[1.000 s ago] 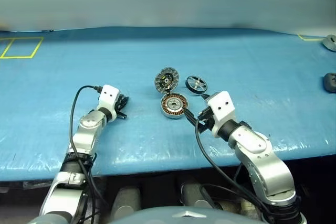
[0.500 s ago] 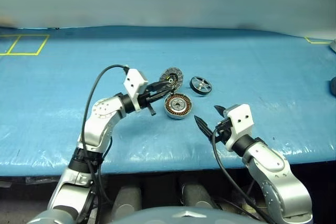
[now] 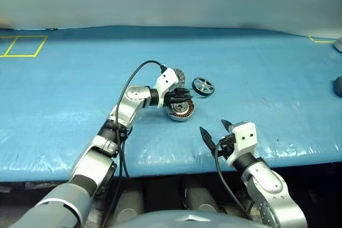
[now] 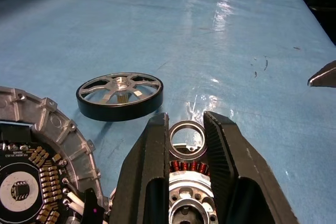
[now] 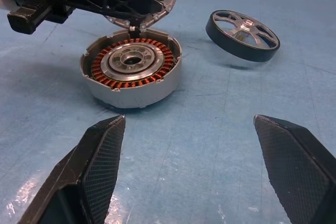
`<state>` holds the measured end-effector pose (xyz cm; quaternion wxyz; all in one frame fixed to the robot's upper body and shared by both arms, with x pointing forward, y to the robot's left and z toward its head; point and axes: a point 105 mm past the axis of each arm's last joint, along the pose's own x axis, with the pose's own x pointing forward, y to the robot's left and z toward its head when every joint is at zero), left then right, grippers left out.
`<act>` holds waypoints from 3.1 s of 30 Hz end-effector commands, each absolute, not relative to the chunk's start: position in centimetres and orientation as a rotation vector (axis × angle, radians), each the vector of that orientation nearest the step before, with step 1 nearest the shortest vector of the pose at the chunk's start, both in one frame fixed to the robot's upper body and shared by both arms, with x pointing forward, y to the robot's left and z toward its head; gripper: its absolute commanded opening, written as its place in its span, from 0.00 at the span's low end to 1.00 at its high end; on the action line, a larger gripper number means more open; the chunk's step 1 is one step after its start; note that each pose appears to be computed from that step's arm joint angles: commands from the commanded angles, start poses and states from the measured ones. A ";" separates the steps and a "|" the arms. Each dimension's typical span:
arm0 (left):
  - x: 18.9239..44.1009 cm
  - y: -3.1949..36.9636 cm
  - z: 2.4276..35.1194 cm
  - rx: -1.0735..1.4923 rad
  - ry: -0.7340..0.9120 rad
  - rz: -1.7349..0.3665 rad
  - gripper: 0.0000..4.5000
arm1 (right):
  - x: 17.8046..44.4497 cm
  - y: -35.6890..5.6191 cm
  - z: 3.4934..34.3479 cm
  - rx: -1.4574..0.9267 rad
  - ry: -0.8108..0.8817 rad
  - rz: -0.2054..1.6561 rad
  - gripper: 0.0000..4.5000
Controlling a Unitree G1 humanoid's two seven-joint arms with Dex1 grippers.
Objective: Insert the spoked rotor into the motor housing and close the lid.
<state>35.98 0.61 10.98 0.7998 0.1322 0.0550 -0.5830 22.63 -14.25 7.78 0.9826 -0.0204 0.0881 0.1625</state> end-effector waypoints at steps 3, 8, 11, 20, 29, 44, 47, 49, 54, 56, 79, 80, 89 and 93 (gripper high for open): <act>34.9 1.4 11.0 0.355 0.123 -1.370 0.14 | 22.3 -13.9 8.6 -0.057 0.132 0.311 0.92; 35.8 2.3 9.8 0.400 0.144 -1.300 0.14 | 22.4 -14.0 8.5 -0.062 0.131 0.296 0.92; 36.0 2.2 9.1 0.434 0.134 -1.270 0.14 | 22.5 -14.1 8.6 -0.068 0.127 0.292 0.92; 35.6 2.0 7.8 0.412 0.158 -1.267 0.14 | 22.9 -14.5 8.3 -0.087 0.142 0.282 0.92; 35.8 1.7 7.7 0.394 0.141 -1.230 0.14 | 22.9 -14.1 8.1 -0.093 0.150 0.291 0.92; 35.8 1.4 7.4 0.365 0.142 -1.223 0.14 | 23.0 -14.1 7.9 -0.106 0.161 0.291 0.92; 35.6 1.1 7.5 0.352 0.140 -1.241 0.14 | 22.9 -14.1 7.9 -0.109 0.164 0.292 0.92; 35.5 1.1 7.4 0.355 0.143 -1.243 0.14 | 22.9 -14.0 7.9 -0.108 0.165 0.294 0.92; 35.7 1.4 6.9 0.375 0.162 -1.224 0.14 | 23.0 -14.0 7.8 -0.111 0.168 0.295 0.92; 35.9 1.6 6.8 0.377 0.167 -1.214 0.14 | 23.0 -14.0 7.8 -0.112 0.168 0.294 0.92; 33.4 2.6 11.3 0.237 0.035 -1.317 0.59 | 23.2 -13.0 9.1 -0.091 0.113 0.349 0.92; 33.1 3.2 11.9 0.230 0.010 -1.309 0.59 | 23.4 -12.8 9.6 -0.093 0.094 0.363 0.92; 32.1 8.3 11.8 0.153 0.044 -1.121 0.59 | 27.5 -10.0 10.8 -0.095 0.014 0.504 0.34; 30.3 9.2 10.4 0.128 0.096 -1.132 0.59 | 29.9 -9.5 9.8 -0.076 0.035 0.544 0.05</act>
